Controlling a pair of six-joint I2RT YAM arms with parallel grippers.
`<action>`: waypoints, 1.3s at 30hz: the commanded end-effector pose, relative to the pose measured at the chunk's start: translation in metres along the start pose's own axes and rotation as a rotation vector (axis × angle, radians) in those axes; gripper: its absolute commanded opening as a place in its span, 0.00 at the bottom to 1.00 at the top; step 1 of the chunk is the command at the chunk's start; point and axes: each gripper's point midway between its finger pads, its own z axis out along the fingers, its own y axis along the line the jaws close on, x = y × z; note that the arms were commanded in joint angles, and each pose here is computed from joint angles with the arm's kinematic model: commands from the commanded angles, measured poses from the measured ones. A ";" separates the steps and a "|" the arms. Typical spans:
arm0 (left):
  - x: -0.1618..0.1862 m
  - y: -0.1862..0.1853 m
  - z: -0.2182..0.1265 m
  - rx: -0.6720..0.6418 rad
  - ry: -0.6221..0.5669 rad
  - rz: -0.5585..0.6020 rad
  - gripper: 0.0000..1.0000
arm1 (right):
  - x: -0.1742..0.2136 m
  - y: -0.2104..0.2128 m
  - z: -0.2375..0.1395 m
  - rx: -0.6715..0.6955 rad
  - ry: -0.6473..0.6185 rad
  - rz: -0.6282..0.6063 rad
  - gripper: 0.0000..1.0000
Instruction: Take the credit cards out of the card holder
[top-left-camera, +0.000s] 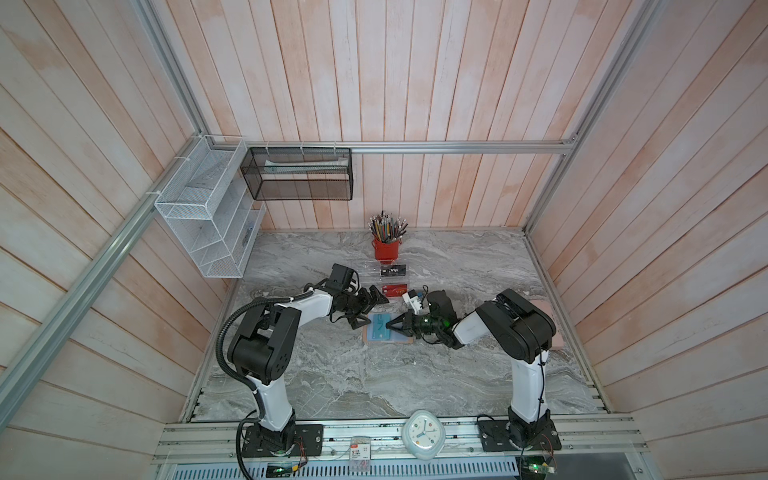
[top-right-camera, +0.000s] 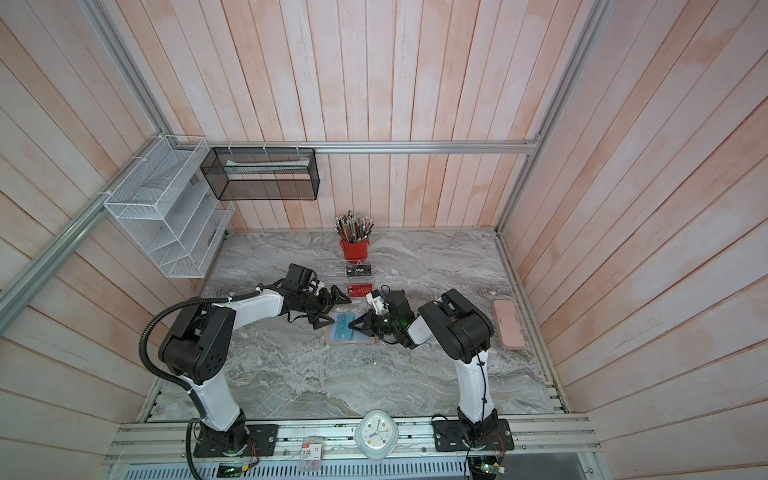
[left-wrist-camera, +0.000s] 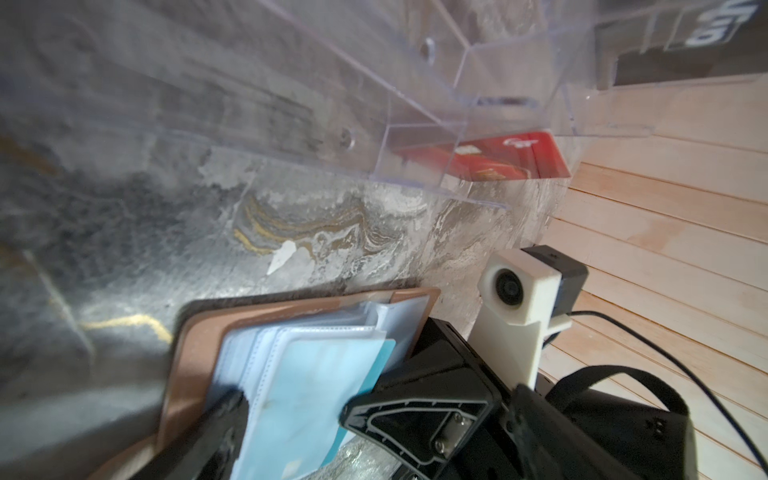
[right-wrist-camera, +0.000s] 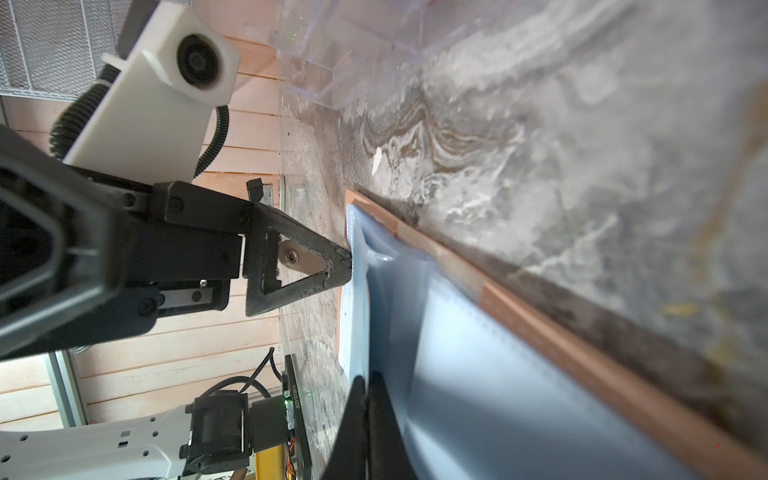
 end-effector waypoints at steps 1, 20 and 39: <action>0.004 0.001 -0.001 -0.040 0.001 0.006 1.00 | 0.004 -0.006 0.008 0.028 0.019 0.000 0.00; 0.006 -0.002 -0.001 -0.033 0.002 -0.011 1.00 | 0.003 -0.016 0.014 0.068 0.025 0.018 0.00; 0.005 0.021 0.007 -0.074 0.005 -0.035 1.00 | 0.003 -0.009 0.004 0.008 0.012 0.016 0.42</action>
